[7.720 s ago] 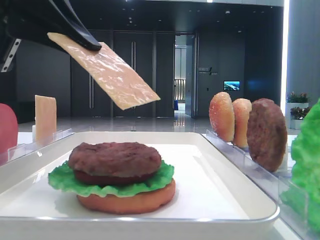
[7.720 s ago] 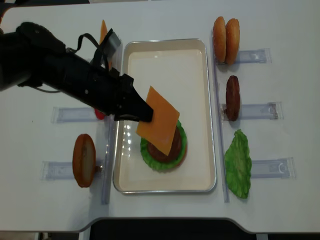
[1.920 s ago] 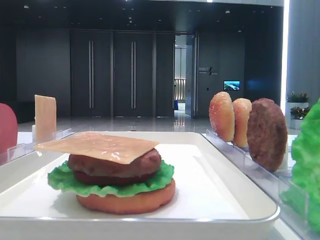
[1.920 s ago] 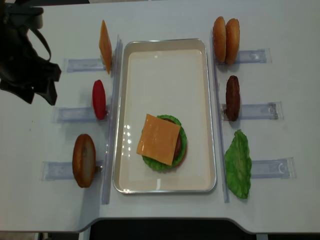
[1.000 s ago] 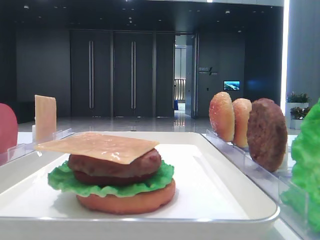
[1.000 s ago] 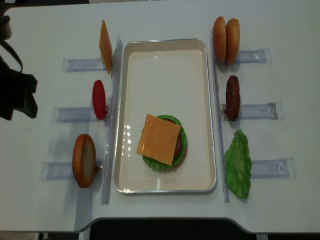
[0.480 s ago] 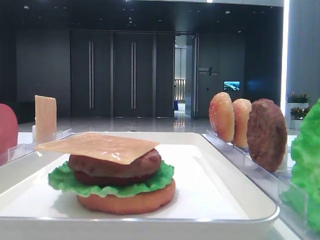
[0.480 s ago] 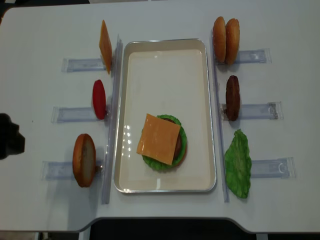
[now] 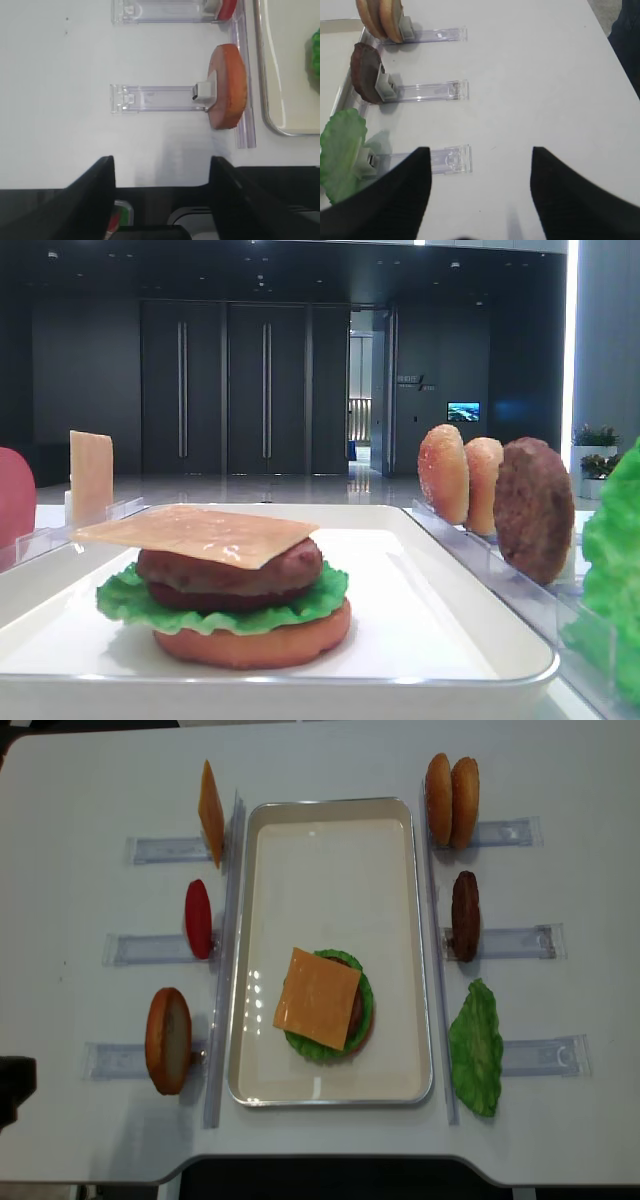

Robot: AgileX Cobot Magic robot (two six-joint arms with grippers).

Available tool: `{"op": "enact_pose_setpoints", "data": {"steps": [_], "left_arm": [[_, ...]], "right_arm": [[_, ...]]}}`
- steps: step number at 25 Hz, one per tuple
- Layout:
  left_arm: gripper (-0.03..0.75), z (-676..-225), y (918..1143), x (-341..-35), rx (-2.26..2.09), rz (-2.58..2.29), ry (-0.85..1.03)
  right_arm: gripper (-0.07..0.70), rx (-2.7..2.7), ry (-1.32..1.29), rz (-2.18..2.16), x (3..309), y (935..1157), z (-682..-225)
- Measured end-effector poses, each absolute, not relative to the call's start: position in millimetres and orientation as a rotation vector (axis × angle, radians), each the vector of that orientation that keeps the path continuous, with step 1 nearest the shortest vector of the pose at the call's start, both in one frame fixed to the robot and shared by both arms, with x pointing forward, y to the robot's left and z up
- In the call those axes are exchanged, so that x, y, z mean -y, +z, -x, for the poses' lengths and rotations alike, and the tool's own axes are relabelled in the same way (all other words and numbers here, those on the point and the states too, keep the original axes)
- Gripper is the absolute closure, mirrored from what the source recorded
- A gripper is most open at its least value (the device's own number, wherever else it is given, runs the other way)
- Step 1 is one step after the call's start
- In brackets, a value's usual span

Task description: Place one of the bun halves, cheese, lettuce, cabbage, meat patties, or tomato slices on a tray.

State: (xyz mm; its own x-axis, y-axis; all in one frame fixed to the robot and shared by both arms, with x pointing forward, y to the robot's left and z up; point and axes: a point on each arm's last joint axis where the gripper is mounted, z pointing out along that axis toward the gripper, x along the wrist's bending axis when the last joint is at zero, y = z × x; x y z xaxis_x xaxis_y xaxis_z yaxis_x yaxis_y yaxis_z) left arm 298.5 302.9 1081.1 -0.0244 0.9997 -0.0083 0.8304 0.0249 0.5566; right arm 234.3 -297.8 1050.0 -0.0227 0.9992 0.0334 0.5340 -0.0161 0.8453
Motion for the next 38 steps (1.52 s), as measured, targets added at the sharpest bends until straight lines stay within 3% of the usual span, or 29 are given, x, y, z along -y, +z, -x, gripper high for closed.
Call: {"op": "enact_pose_setpoints", "data": {"steps": [11,22,38], "left_arm": [[0.333,-250.3,1045.8,-296.4,-1.794,-1.787,0.685],[0.344,-223.1,1044.0,-292.3,-1.623,-1.643,0.865],[0.344,-233.0,1040.2,-292.1,-1.597,-1.571,0.88]], "right_arm": [[0.216,-1.625,0.931,-1.618,297.8,1050.0,-234.3],[0.216,-1.625,0.931,-1.618,297.8,1050.0,-234.3],[0.216,-1.625,0.931,-1.618,297.8,1050.0,-234.3]]}}
